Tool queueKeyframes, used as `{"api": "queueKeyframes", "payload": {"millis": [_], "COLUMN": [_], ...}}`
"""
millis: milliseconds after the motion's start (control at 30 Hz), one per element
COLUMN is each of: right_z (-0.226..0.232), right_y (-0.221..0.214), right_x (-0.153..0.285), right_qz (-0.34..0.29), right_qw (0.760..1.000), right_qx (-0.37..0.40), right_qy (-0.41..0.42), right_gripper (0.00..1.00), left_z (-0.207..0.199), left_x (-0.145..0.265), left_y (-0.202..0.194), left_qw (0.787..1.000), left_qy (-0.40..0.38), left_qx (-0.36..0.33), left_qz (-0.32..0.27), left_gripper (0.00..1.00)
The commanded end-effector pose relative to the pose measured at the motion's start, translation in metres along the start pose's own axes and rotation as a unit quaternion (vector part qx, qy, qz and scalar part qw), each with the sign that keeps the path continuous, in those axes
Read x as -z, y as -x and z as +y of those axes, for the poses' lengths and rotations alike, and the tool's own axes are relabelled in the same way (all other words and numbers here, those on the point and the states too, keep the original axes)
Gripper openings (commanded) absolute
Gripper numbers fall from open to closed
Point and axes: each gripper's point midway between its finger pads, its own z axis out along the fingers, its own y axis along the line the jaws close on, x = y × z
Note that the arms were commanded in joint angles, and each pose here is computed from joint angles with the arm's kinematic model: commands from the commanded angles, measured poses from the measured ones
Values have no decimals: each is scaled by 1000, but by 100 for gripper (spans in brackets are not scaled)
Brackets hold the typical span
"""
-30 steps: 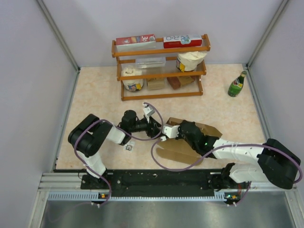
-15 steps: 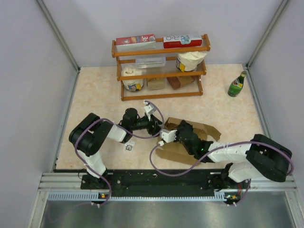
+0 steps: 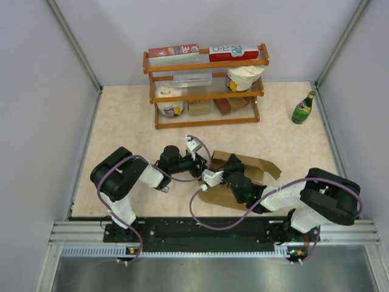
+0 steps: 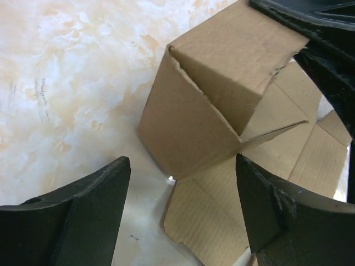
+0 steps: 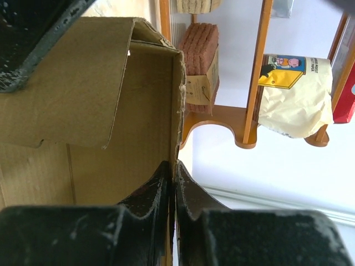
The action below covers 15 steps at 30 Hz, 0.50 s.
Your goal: Fold the paper box
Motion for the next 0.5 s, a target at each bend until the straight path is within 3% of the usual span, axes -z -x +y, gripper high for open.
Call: {"api": "queueKeyframes", "payload": {"millis": [0, 467], "right_z": [-8, -2], "right_y": [2, 3], "right_x": [4, 6], "right_qz": [2, 3], "right_qw": [1000, 999], "right_qx": [-15, -39], "right_qy": [-27, -15], "right_gripper": [8, 17], "left_z": [4, 15], "left_x": [-3, -13], "left_y": [18, 24], "left_qw": [998, 989], "left_qy": [37, 118], "left_qx": [-27, -45], "left_qz": [-43, -72], "left_gripper": [81, 84]}}
